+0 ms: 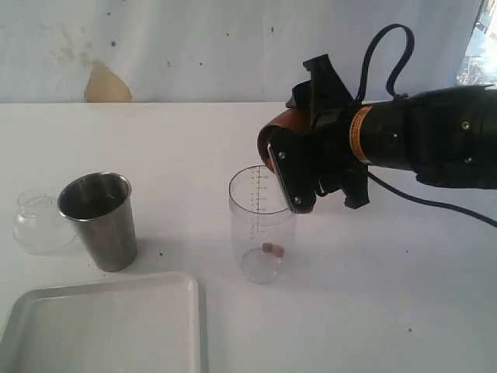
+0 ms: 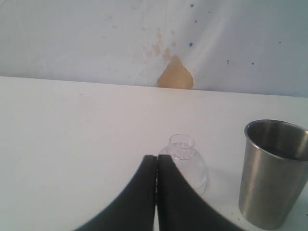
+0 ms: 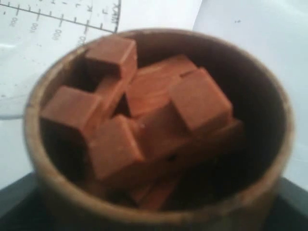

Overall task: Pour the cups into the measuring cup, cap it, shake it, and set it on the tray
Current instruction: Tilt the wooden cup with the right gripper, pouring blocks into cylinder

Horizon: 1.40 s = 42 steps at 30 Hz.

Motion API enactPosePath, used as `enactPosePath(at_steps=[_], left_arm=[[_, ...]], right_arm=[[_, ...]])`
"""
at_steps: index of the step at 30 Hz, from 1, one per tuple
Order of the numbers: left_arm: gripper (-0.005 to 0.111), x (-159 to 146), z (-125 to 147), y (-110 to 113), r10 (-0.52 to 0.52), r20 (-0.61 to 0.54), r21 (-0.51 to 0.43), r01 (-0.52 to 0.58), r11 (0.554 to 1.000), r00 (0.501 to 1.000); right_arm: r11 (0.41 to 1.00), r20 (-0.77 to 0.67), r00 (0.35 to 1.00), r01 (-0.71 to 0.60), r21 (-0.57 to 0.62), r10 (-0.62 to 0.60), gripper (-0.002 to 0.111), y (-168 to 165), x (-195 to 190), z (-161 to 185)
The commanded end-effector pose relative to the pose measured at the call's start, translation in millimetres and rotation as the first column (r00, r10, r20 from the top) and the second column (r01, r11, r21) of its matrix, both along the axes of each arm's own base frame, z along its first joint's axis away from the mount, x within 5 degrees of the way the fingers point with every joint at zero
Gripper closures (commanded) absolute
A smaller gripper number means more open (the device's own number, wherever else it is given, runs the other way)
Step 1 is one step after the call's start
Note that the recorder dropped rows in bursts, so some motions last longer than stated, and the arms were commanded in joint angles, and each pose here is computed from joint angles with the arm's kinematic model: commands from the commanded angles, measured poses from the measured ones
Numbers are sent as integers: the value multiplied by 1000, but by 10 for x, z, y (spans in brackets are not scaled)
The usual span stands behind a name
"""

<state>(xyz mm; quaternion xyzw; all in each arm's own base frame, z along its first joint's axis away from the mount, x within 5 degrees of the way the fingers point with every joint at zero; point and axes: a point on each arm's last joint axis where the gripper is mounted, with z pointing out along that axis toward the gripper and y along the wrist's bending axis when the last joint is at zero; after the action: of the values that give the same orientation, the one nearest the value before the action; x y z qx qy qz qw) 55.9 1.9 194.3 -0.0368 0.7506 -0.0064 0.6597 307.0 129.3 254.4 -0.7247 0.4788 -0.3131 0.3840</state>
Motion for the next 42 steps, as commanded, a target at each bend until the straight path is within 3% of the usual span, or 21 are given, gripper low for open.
enactPosePath(at_steps=[1, 42], left_arm=[[106, -1, -1, 0, 0, 8, 5, 0, 1000, 1000], [106, -1, -1, 0, 0, 8, 5, 0, 1000, 1000]], right_arm=[[1000, 28, 999, -22, -8, 22, 108, 11, -8, 74], [941, 120, 961, -210, -266, 248, 108, 68, 0, 148]])
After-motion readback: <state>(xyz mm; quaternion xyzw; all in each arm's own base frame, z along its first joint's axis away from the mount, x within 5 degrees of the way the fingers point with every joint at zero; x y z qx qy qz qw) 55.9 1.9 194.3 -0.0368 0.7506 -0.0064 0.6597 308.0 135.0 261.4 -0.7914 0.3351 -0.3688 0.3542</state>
